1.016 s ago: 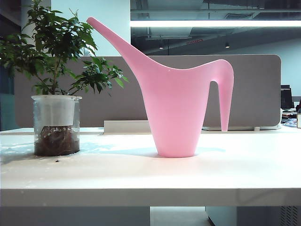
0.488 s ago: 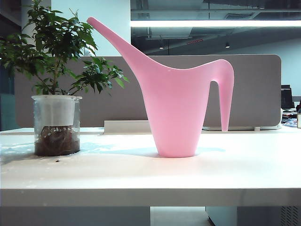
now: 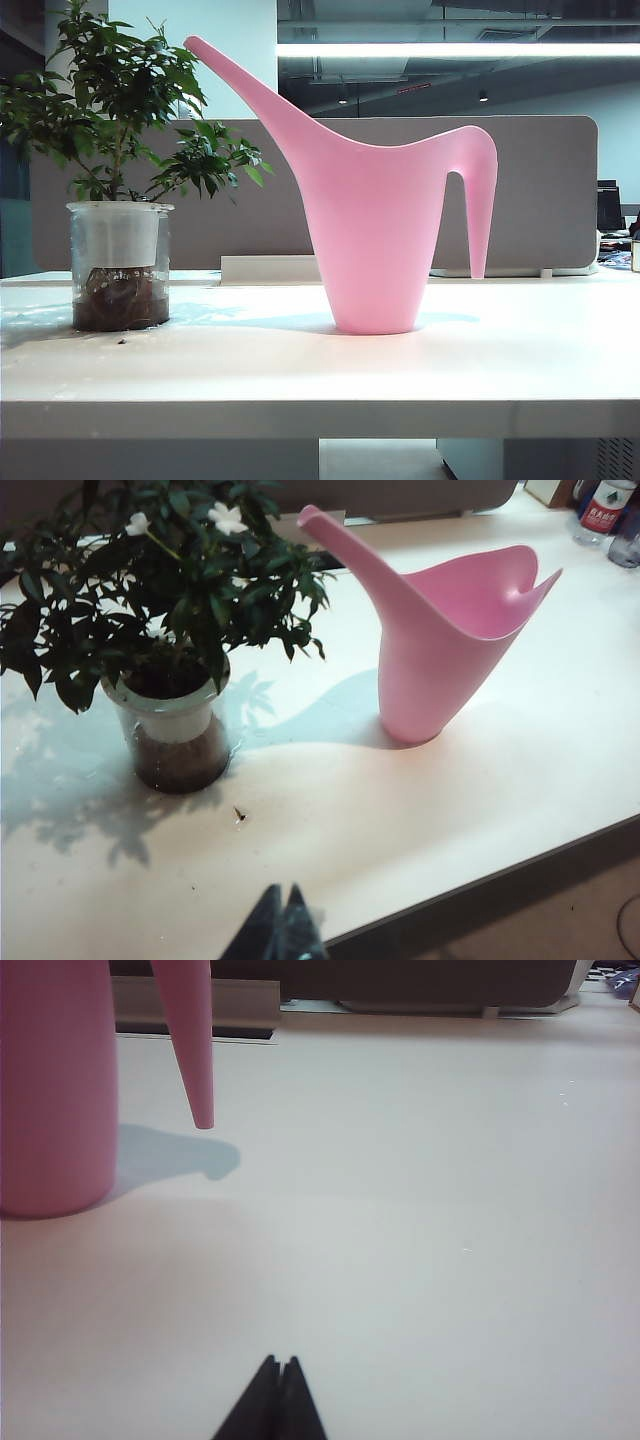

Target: Pick up the watering can from the table, water the potted plant, and put the can back.

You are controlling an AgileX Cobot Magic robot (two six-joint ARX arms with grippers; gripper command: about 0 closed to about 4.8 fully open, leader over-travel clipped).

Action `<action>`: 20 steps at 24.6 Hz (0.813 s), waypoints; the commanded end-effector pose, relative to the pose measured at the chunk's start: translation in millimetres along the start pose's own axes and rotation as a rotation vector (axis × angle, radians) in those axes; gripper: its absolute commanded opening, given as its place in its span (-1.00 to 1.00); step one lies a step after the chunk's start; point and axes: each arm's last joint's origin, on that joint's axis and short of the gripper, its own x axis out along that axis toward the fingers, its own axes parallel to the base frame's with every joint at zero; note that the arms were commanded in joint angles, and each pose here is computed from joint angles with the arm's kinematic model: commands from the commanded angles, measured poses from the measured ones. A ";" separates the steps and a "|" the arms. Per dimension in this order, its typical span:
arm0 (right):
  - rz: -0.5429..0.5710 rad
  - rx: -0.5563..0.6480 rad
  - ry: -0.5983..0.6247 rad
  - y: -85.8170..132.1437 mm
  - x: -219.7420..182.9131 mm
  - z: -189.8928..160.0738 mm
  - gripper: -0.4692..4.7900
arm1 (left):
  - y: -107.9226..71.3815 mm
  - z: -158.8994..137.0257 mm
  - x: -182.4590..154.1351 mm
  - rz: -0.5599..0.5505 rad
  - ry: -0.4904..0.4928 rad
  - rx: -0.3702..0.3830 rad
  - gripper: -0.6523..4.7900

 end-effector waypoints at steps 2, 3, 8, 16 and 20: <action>-0.002 0.001 -0.009 0.0 0.4 -0.2 -0.84 | 3.8 -4.0 15.0 -0.002 -0.011 0.032 -0.78; -0.002 0.001 -0.009 0.0 0.4 -0.2 -0.84 | 5.2 -6.1 20.5 -0.001 -0.024 0.052 -0.78; -0.002 0.001 -0.009 0.0 0.4 -0.2 -0.84 | 17.7 -47.4 67.9 0.002 -0.235 0.124 -0.78; -0.002 0.001 -0.009 0.0 0.4 -0.2 -0.84 | 30.2 -146.1 112.0 0.004 -0.319 0.138 -0.78; -0.002 0.001 -0.009 0.0 0.4 -0.2 -0.84 | 33.1 -172.2 120.6 0.011 -0.303 0.107 -0.78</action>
